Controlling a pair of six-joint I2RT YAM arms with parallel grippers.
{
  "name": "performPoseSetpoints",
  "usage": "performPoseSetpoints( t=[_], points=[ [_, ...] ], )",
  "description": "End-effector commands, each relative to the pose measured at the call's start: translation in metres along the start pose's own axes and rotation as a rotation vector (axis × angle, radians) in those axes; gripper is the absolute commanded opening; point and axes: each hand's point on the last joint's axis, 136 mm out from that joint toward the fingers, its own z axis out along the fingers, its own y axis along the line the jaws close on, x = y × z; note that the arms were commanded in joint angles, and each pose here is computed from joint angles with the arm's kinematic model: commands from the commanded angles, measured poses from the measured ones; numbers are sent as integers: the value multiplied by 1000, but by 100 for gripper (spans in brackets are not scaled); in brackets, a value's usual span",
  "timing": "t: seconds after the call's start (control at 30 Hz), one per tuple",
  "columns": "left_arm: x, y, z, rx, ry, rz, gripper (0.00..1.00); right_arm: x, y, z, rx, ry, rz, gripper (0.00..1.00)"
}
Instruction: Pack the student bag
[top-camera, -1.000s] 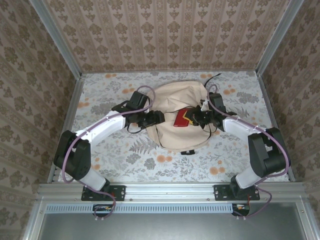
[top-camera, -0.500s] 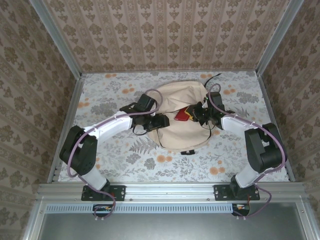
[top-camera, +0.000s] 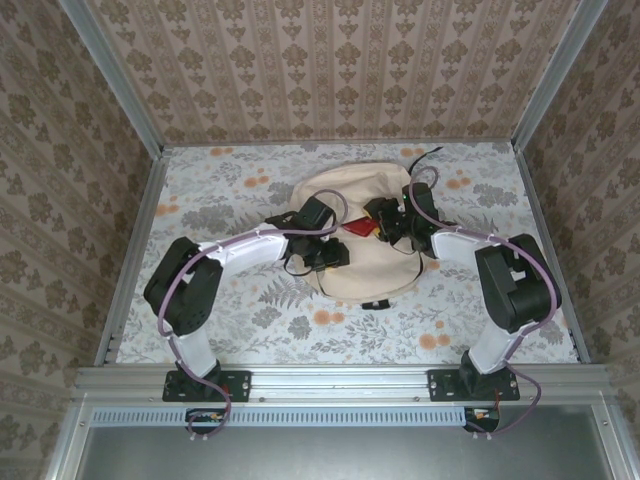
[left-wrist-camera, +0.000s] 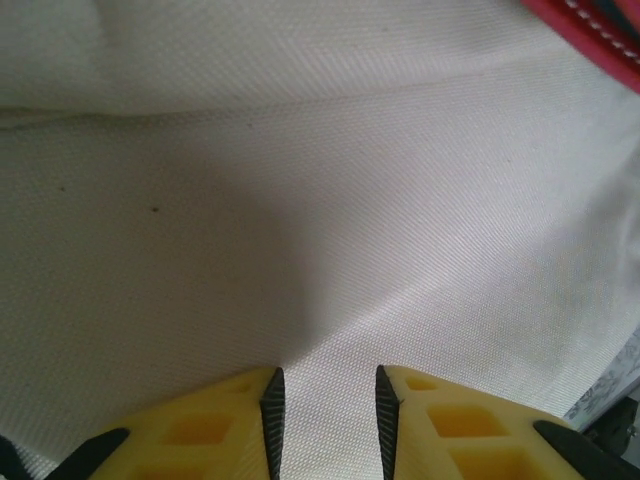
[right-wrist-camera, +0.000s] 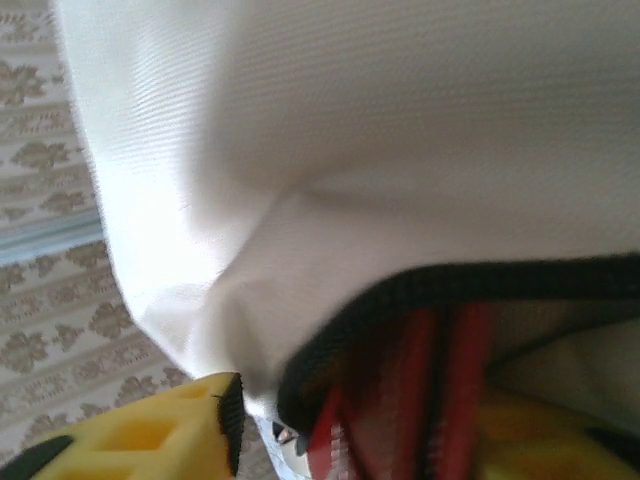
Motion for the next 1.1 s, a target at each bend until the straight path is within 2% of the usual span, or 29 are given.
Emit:
performPoseSetpoints(
  t=[0.0,0.23,0.43,0.77,1.07],
  points=[
    [-2,-3,-1,6,-2,2,30,7,-11,-18,71,-1,-13,58],
    [-1,3,-1,-11,-8,7,30,30,-41,-53,177,42,-51,61],
    [0,4,1,-13,3,9,29,38,-50,-49,178,74,-36,45],
    [0,4,0,-14,4,9,28,33,-34,-30,123,76,-28,24],
    [3,6,2,-16,14,0,26,21,-8,-16,27,21,1,19]
  ],
)
